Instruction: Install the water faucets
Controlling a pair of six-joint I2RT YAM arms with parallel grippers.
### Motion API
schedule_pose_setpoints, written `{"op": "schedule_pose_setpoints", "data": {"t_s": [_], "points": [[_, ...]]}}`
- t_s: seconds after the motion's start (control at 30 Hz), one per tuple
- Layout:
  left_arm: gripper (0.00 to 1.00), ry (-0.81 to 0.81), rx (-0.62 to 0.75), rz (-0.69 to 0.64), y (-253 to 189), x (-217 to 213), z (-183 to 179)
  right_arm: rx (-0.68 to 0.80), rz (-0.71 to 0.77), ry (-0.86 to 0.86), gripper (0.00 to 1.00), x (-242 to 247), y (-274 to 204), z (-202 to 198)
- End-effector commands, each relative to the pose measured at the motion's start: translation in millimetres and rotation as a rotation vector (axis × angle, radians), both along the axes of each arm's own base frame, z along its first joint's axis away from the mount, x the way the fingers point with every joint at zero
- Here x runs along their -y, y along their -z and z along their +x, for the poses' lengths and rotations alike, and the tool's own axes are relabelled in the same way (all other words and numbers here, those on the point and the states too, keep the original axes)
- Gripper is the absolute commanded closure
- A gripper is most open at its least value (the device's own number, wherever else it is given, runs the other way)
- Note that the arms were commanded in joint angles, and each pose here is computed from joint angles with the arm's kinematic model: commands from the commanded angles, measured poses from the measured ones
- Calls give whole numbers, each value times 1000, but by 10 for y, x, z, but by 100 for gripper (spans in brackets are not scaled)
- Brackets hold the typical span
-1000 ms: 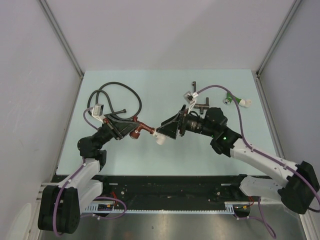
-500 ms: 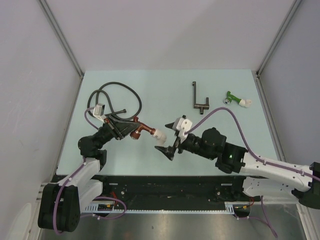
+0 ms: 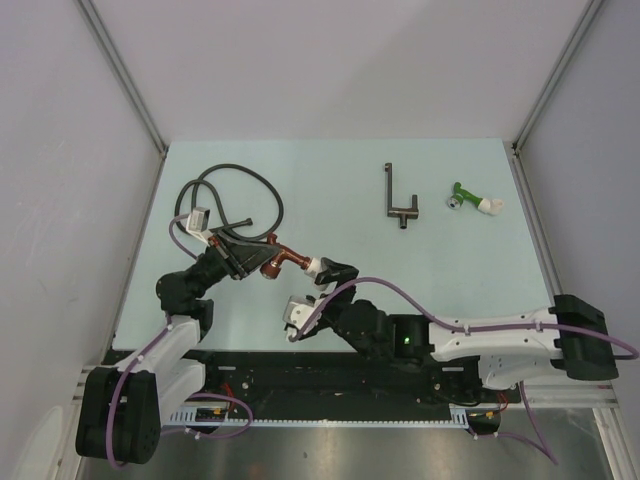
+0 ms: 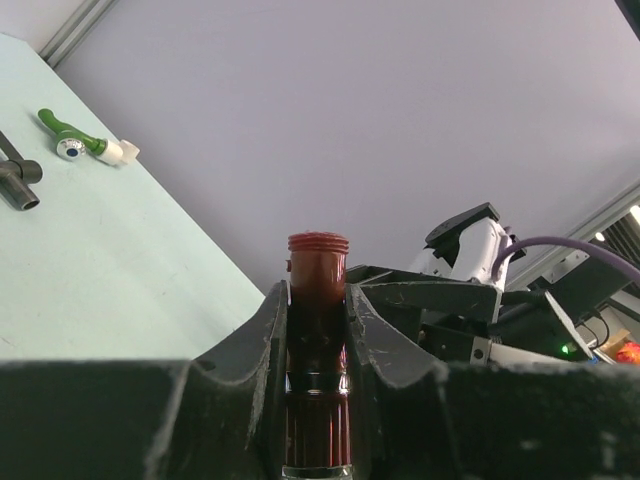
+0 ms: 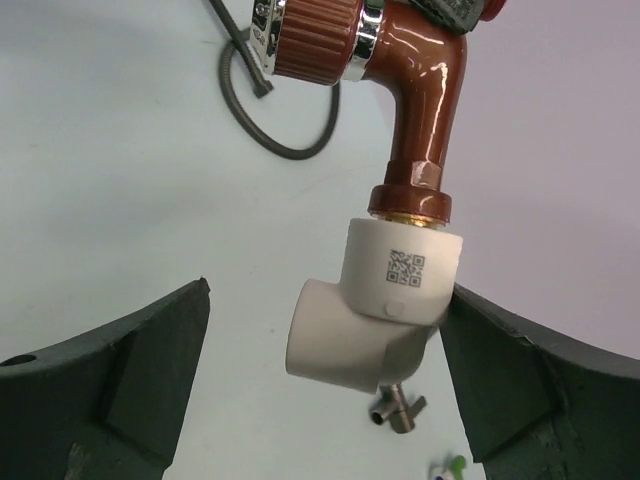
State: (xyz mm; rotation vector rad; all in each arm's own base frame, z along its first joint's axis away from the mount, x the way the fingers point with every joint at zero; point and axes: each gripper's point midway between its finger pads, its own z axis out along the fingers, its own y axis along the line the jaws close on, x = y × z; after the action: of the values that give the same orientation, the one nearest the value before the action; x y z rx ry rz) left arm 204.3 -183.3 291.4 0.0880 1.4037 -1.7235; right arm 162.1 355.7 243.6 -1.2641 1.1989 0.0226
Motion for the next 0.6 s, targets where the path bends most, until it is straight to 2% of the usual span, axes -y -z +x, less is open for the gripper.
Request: {"op": "schedule_pose_setpoints", "data": {"t_s": [0.0,0.1,0.2,0.23,0.3,0.33,0.43,0.5,0.57], "points": [[100,-4,436,-50,-527,-50,-455,164,-4,182,2,109,-244,208],[100,-4,433,-50,-526,-50,-454,195,-14,208,8,65,-218,246],[100,-6,438,-53,-539,-53,-457,203,2,205,22,18,-227,244],[100,-5,438,-52,-537,-52,-458,201,7,201,35,13,-230,244],[100,-3,438,-50,-533,-50,-461,178,46,177,53,-19,-267,215],[100,-3,438,-50,-533,-50,-461,163,60,168,75,-20,-275,205],[100,-3,440,-50,-535,-50,-464,77,135,95,100,-43,-349,118],[100,-4,438,-51,-535,-51,-460,-5,179,8,100,-58,-445,61],[100,-4,438,-51,-535,-51,-460,-135,282,-35,100,-49,-518,79]]}}
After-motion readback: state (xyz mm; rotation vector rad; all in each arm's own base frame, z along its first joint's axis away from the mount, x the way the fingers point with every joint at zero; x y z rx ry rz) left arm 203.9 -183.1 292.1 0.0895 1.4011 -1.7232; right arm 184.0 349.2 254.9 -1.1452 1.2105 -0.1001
